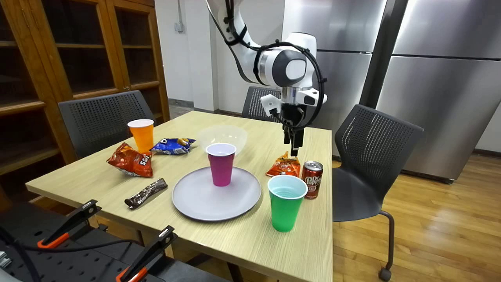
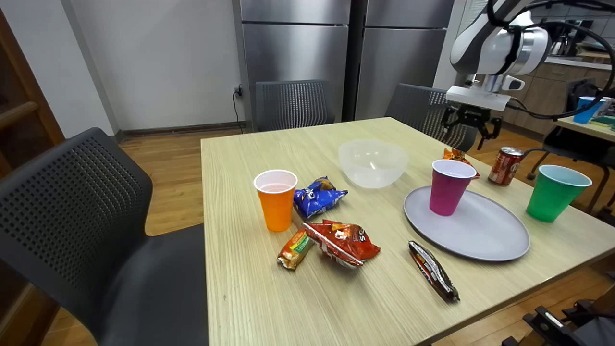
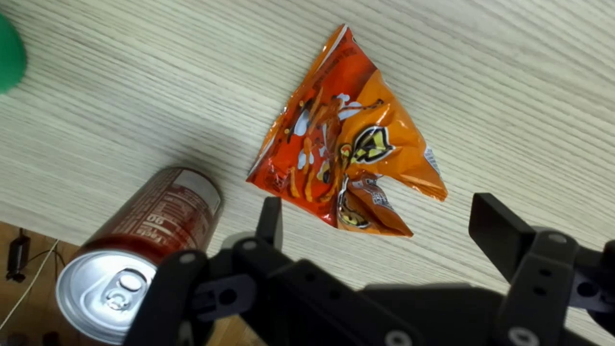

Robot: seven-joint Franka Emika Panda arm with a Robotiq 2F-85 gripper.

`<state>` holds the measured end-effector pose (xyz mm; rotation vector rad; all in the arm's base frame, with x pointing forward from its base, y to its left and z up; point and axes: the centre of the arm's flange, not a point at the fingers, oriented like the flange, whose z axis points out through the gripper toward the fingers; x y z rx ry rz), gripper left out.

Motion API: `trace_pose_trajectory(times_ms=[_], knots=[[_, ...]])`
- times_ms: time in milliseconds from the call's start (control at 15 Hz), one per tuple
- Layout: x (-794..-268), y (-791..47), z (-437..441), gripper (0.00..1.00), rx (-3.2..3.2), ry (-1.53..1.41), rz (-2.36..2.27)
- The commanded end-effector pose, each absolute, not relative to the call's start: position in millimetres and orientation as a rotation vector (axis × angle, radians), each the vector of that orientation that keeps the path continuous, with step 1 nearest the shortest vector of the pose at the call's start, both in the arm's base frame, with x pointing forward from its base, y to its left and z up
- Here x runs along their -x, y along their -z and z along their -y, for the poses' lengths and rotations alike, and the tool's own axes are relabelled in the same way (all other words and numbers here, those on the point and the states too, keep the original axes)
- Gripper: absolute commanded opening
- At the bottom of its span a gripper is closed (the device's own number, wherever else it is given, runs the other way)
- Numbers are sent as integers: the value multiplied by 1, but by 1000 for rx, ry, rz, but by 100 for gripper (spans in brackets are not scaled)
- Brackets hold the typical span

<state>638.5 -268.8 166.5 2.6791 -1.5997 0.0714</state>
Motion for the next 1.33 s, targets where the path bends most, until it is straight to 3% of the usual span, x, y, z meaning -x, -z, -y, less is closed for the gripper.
trace_pose_trajectory(times_ms=[0,1267], knots=[[-655,-160,282,100,-2634,-15,1644],[-643,-132,294,100,-2569,108,1678]])
